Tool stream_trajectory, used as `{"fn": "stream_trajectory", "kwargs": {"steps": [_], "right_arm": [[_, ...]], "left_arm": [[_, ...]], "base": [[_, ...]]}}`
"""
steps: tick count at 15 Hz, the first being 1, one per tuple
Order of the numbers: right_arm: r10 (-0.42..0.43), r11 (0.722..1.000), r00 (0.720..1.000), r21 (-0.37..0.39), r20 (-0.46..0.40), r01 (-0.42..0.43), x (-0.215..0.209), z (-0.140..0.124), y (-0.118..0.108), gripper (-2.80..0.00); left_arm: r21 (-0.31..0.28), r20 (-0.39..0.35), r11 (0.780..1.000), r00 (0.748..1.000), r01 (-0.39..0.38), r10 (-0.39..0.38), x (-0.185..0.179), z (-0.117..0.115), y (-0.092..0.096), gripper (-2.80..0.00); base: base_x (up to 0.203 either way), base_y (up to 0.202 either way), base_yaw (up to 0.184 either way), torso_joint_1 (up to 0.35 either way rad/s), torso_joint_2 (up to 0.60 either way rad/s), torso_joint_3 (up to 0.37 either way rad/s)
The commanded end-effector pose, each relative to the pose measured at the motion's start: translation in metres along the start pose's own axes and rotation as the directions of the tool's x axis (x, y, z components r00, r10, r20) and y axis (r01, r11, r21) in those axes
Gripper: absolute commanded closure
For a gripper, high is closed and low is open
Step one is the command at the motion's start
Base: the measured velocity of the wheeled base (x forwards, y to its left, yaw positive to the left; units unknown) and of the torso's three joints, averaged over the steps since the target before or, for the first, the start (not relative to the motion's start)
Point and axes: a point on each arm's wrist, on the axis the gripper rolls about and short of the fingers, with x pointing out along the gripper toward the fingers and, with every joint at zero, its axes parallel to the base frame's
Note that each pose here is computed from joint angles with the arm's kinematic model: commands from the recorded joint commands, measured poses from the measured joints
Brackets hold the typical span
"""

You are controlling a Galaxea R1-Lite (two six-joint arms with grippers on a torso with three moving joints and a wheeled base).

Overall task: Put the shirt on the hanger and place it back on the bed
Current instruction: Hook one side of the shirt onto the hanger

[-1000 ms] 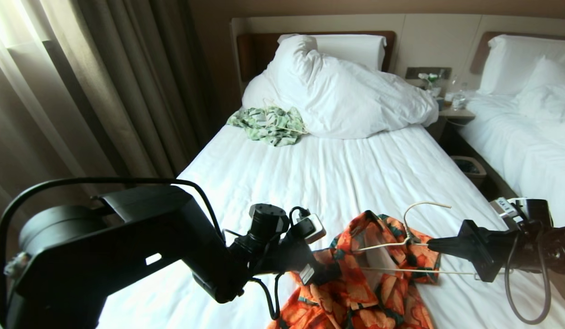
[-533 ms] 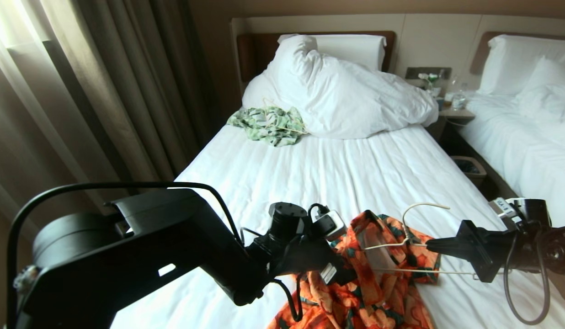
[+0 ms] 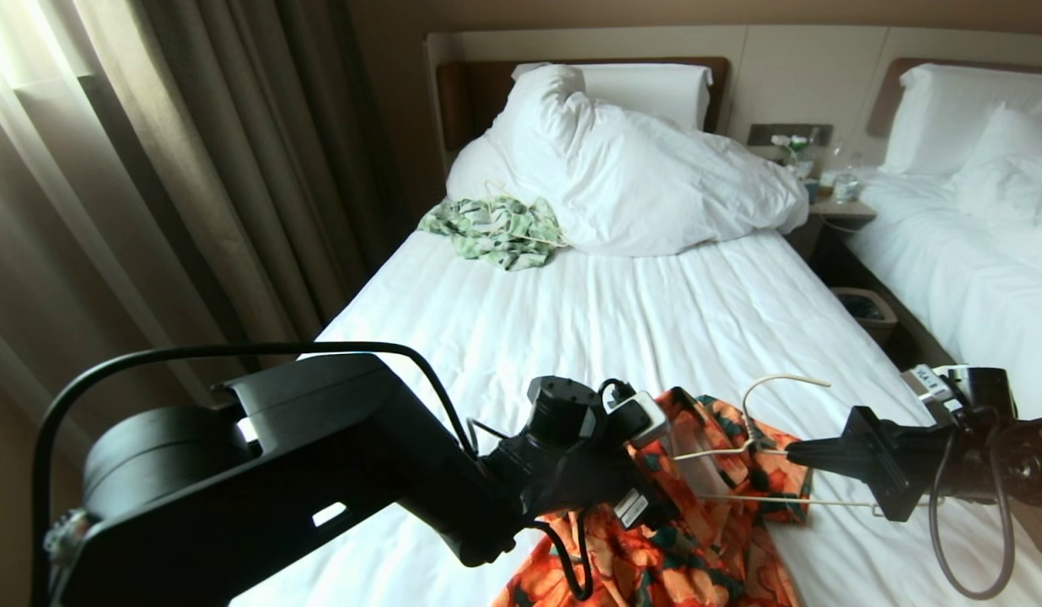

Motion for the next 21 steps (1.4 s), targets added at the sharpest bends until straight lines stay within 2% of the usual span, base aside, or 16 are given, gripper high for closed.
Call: {"fn": "stream_trajectory", "kwargs": {"steps": [1, 4, 5, 9, 13, 16, 18, 21], "right_arm": [[0.005, 1.000, 1.000, -0.008, 0.006, -0.004, 0.000, 0.000, 0.000, 0.00], [0.005, 1.000, 1.000, -0.006, 0.006, -0.005, 0.000, 0.000, 0.000, 0.00], [0.005, 1.000, 1.000, -0.007, 0.006, -0.004, 0.000, 0.000, 0.000, 0.00], [0.006, 1.000, 1.000, -0.008, 0.006, -0.006, 0.000, 0.000, 0.000, 0.00], [0.004, 1.000, 1.000, -0.008, 0.006, -0.004, 0.000, 0.001, 0.000, 0.00], [-0.003, 1.000, 1.000, 0.014, 0.006, 0.003, -0.003, 0.001, 0.000, 0.00], [-0.019, 0.999, 1.000, 0.035, 0.007, 0.019, -0.008, 0.008, 0.000, 0.00], [-0.040, 0.999, 0.999, 0.004, 0.009, 0.040, -0.014, 0.021, 0.004, 0.00]], "left_arm": [[0.004, 0.009, 1.000, 1.000, -0.003, 0.003, 0.001, 0.001, 0.001, -2.80], [0.007, 0.012, 1.000, 1.000, -0.002, 0.002, 0.002, 0.002, 0.001, -2.80], [0.007, 0.012, 1.000, 1.000, -0.002, 0.002, 0.002, 0.002, 0.001, 0.00], [0.014, 0.026, 1.000, 1.000, -0.001, 0.001, 0.002, 0.007, -0.001, 0.00], [0.024, 0.037, 1.000, 0.999, 0.018, -0.019, 0.001, 0.013, -0.010, 0.00], [0.027, 0.036, 0.999, 0.999, 0.018, -0.019, -0.001, 0.015, -0.013, 0.00], [0.027, 0.029, 1.000, 1.000, 0.010, -0.011, -0.003, 0.014, -0.014, 0.00], [0.029, 0.031, 1.000, 0.999, 0.008, -0.009, -0.006, 0.017, -0.015, 0.00]], "base": [[0.000, 0.000, 0.000, 0.000, 0.00, 0.000], [0.000, 0.000, 0.000, 0.000, 0.00, 0.000], [0.000, 0.000, 0.000, 0.000, 0.00, 0.000], [0.000, 0.000, 0.000, 0.000, 0.00, 0.000], [0.000, 0.000, 0.000, 0.000, 0.00, 0.000], [0.000, 0.000, 0.000, 0.000, 0.00, 0.000], [0.000, 0.000, 0.000, 0.000, 0.00, 0.000], [0.000, 0.000, 0.000, 0.000, 0.00, 0.000]]}}
